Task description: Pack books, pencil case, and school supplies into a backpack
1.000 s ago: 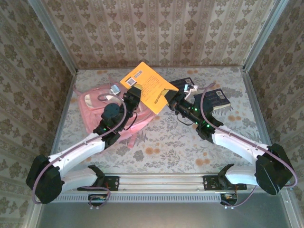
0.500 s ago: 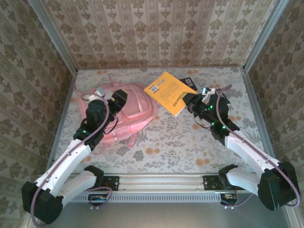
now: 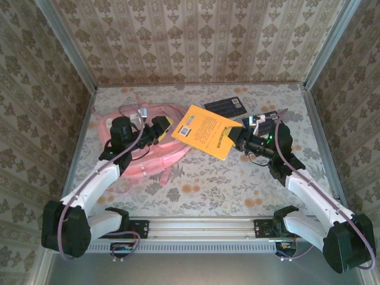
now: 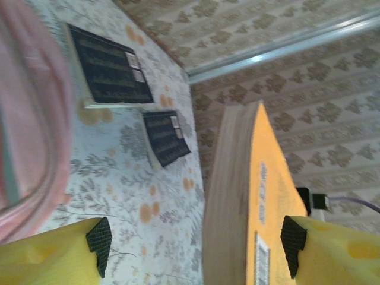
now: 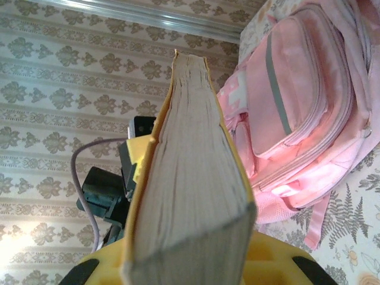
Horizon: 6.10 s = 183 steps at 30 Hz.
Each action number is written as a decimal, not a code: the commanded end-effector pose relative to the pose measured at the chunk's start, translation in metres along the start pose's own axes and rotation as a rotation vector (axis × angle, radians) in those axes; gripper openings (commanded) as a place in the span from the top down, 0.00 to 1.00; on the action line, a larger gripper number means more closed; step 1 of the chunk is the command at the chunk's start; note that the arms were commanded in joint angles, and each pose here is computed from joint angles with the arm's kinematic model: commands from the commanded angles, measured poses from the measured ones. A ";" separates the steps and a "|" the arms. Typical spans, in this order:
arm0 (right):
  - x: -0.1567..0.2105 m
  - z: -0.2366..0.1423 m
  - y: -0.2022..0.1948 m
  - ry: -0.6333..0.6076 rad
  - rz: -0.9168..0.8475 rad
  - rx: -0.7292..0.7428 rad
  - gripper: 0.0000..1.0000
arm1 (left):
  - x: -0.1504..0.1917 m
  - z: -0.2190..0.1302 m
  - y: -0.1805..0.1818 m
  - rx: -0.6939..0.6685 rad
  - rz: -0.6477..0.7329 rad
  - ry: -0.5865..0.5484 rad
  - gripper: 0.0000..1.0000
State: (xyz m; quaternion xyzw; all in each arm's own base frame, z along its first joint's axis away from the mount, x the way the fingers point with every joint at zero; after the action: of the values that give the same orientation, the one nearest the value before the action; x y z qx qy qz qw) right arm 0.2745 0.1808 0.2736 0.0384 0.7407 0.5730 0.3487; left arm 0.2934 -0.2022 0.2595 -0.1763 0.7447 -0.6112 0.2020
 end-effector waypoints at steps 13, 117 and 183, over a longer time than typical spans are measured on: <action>-0.010 -0.002 0.020 -0.030 -0.035 -0.087 1.00 | 0.038 0.027 -0.016 0.122 0.013 0.168 0.36; -0.029 -0.063 -0.064 -0.204 -0.218 0.424 1.00 | -0.102 0.096 0.091 -0.578 0.034 -0.100 0.52; -0.022 -0.051 0.040 -0.056 -0.226 0.097 1.00 | -0.040 0.048 -0.170 0.030 0.452 0.271 1.00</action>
State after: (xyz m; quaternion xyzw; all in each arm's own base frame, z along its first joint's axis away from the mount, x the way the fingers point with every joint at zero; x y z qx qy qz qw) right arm 0.2400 0.1245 0.2987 0.0199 0.8046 0.4317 0.4073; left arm 0.3672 -0.2434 0.3641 0.0056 0.8376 -0.5116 0.1915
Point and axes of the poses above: each hand's point on the last joint's axis, 136 mm out from that joint toward the fingers, its own z axis out along the fingers, its own y axis along the line the jaws close on, x = y × z, the point moved 2 cm from there along -z, back along the fingers, and after that the axes turned 15 degrees about -z, right-handed, at the moved point
